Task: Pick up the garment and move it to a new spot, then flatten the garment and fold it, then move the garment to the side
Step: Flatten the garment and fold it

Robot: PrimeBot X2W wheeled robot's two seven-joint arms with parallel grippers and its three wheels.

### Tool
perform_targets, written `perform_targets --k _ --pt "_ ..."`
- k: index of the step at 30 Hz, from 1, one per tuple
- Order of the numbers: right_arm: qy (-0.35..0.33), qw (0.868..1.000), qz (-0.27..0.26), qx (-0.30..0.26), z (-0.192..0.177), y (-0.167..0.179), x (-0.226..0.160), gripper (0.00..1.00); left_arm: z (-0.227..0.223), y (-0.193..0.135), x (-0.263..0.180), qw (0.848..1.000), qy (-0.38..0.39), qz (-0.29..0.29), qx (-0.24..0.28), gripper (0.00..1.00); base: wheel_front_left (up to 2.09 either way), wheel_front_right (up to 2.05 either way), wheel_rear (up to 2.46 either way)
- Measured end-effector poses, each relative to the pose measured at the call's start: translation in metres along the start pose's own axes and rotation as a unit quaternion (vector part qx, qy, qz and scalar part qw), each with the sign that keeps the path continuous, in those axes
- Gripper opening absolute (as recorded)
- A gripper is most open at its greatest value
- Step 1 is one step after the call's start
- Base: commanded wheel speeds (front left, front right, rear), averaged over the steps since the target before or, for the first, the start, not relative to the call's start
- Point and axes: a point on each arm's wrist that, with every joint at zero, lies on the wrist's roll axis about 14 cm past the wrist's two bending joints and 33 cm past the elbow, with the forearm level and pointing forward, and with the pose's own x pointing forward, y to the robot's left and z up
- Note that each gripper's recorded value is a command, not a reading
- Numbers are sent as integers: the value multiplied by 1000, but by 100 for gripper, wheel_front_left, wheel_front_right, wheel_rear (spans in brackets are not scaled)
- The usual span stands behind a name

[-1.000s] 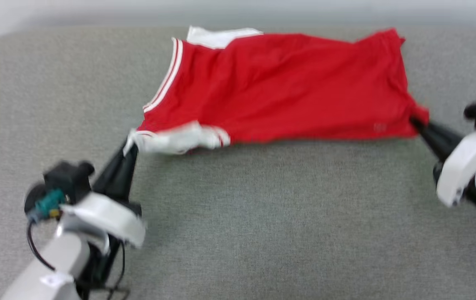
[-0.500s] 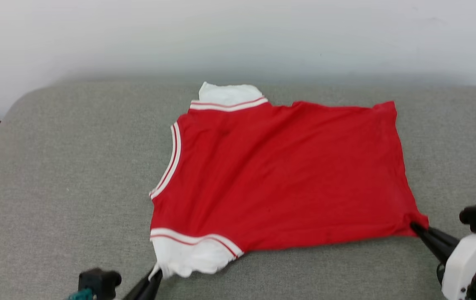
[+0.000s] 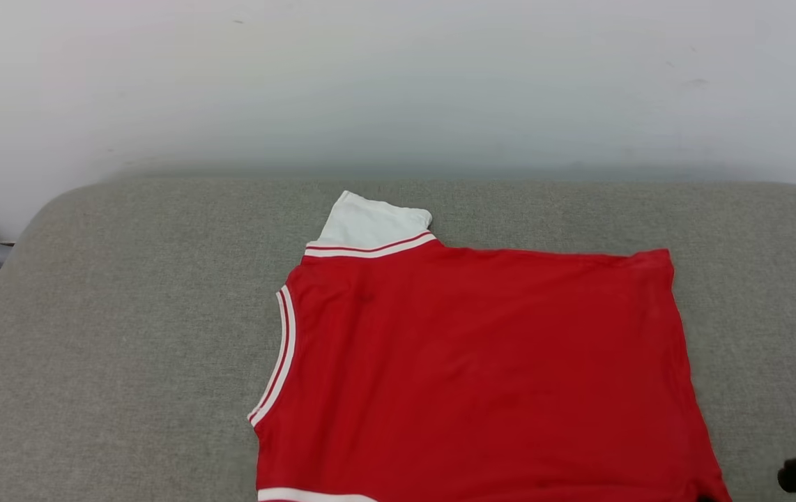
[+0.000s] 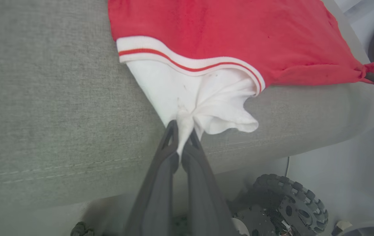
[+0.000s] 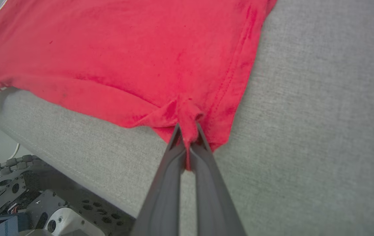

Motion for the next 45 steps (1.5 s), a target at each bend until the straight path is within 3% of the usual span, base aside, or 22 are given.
perform_targets --k 10,20,34,45 --pt "4 1000 -9 12 -5 0 -10 0 -3 0 0 1000 2 -5 14 0 0 0 0" --pt "-26 1000 -9 13 25 2 -2 0 73 -4 28 991 -74 -36 102 0 0 0 0" --pt "-43 998 -25 41 60 -18 31 0 160 -1 106 977 -98 -62 176 0 0 0 0" --pt "-19 998 -27 45 61 -28 65 0 144 32 161 984 -30 -38 173 0 0 0 0"
